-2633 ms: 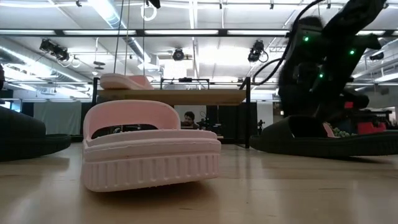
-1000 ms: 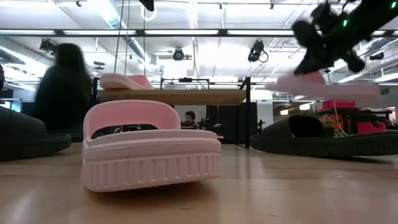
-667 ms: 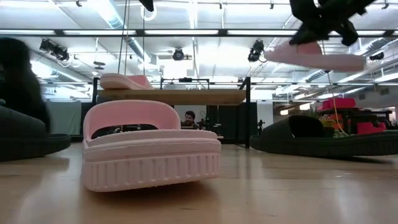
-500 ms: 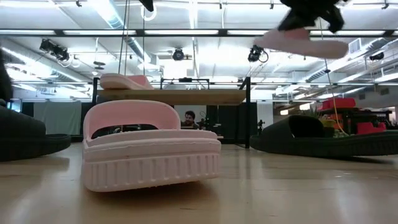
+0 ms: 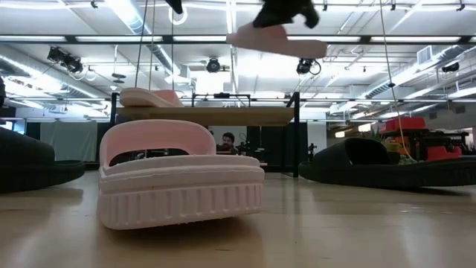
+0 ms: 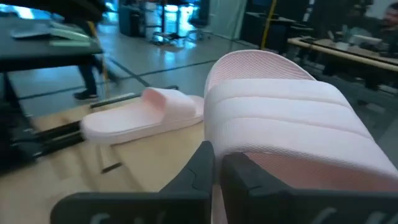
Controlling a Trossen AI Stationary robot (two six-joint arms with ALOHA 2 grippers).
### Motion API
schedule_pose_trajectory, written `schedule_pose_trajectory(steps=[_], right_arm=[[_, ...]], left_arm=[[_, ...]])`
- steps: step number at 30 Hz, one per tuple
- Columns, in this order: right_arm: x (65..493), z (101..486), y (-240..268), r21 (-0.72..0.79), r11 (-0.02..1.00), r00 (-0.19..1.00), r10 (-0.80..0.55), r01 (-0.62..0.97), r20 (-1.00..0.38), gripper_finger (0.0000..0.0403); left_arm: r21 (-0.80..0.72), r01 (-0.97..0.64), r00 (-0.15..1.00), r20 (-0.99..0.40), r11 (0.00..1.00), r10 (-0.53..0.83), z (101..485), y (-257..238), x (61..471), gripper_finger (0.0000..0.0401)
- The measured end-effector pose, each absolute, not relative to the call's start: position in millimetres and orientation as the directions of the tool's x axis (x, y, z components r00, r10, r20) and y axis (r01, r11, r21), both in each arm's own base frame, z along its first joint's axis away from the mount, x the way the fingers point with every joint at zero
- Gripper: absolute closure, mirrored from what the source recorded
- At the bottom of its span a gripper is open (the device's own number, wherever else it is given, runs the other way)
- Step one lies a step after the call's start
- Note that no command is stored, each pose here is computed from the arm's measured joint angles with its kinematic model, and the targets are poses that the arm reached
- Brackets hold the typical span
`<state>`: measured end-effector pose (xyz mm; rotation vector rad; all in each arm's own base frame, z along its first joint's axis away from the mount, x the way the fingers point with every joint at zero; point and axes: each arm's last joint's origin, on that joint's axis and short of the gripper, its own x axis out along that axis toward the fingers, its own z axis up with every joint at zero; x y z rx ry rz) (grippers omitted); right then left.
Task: Pick and place slides into the shelf
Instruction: Put the top right pink slide on the shelf
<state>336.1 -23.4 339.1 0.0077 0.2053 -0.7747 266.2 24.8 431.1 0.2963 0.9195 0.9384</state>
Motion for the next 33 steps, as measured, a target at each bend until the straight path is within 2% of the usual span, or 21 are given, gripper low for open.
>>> schedule_pose_trajectory(steps=[6, 10, 15, 24, 33], right_arm=[[381.0, 326.6, -54.0, -0.089, 0.658, 0.632, -0.746, 0.748, -0.211, 0.0388], [399.3, 318.7, -78.8, 0.0, 0.593, 0.578, -0.786, 0.805, -0.218, 0.0393], [409.9, 308.2, -106.1, 0.11, 0.509, 0.52, -0.82, 0.854, -0.238, 0.0381], [414.2, 278.2, -128.2, 0.134, 0.459, 0.476, -0.814, 0.878, -0.333, 0.0384], [415.3, 273.5, -132.8, 0.141, 0.467, 0.485, -0.802, 0.873, -0.348, 0.0328]], left_arm=[[0.583, -0.57, 0.241, -0.555, 0.579, 0.796, 429.9, 24.9, 263.6, 0.0362], [0.579, -0.579, 0.228, -0.561, 0.574, 0.796, 429.1, 24.8, 261.7, 0.036], [0.573, -0.588, 0.224, -0.563, 0.571, 0.796, 428.8, 24.8, 261.1, 0.0365], [0.555, -0.612, 0.224, -0.562, 0.564, 0.796, 428.8, 24.8, 261.2, 0.0368], [0.541, -0.628, 0.224, -0.562, 0.559, 0.796, 428.9, 24.8, 261.0, 0.0362]])
